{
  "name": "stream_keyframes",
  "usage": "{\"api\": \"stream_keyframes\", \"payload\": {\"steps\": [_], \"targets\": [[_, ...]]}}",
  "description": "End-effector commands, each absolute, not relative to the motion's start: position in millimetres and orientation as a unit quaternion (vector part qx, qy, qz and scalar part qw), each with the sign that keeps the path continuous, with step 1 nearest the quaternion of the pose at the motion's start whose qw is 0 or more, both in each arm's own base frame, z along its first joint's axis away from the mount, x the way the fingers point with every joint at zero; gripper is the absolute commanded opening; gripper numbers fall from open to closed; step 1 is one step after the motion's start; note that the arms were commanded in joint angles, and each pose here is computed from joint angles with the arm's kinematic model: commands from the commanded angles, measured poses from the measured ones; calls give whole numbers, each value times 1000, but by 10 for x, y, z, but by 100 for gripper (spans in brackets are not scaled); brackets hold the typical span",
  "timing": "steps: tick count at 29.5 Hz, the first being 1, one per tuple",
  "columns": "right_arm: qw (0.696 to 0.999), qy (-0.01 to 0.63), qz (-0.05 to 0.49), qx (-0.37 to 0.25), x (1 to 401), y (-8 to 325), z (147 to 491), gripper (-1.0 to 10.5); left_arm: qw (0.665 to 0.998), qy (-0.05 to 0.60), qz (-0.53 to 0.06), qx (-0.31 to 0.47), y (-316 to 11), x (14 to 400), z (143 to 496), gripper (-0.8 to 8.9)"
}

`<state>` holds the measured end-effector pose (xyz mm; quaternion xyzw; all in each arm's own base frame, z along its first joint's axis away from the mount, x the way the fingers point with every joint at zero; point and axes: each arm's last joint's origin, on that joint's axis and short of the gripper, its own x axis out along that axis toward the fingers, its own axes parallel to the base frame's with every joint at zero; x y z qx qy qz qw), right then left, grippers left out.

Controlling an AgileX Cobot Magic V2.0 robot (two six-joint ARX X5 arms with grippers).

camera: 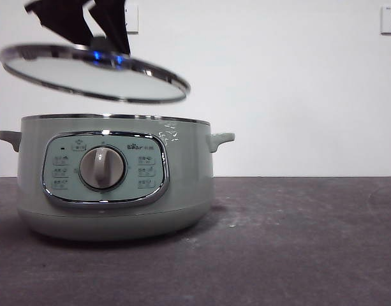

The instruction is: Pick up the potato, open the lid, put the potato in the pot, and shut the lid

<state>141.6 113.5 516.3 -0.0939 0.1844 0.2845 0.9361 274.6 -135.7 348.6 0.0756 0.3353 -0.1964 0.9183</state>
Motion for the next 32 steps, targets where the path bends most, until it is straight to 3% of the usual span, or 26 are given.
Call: {"api": "stream_keyframes", "payload": {"steps": [1,8,32], "targets": [[937,190,280,-89,1419,1135,5156,532,923,318,-207,57,-1425,2809,3517,-8],[942,196,256,-98,1423,1119,5140,532,914,338,-214,63,-1551,2874,3375,-8],[940,204,255,-102,1416,1113,5124,532,879,422,-204,90,-1588,2889,3108,1]]}}
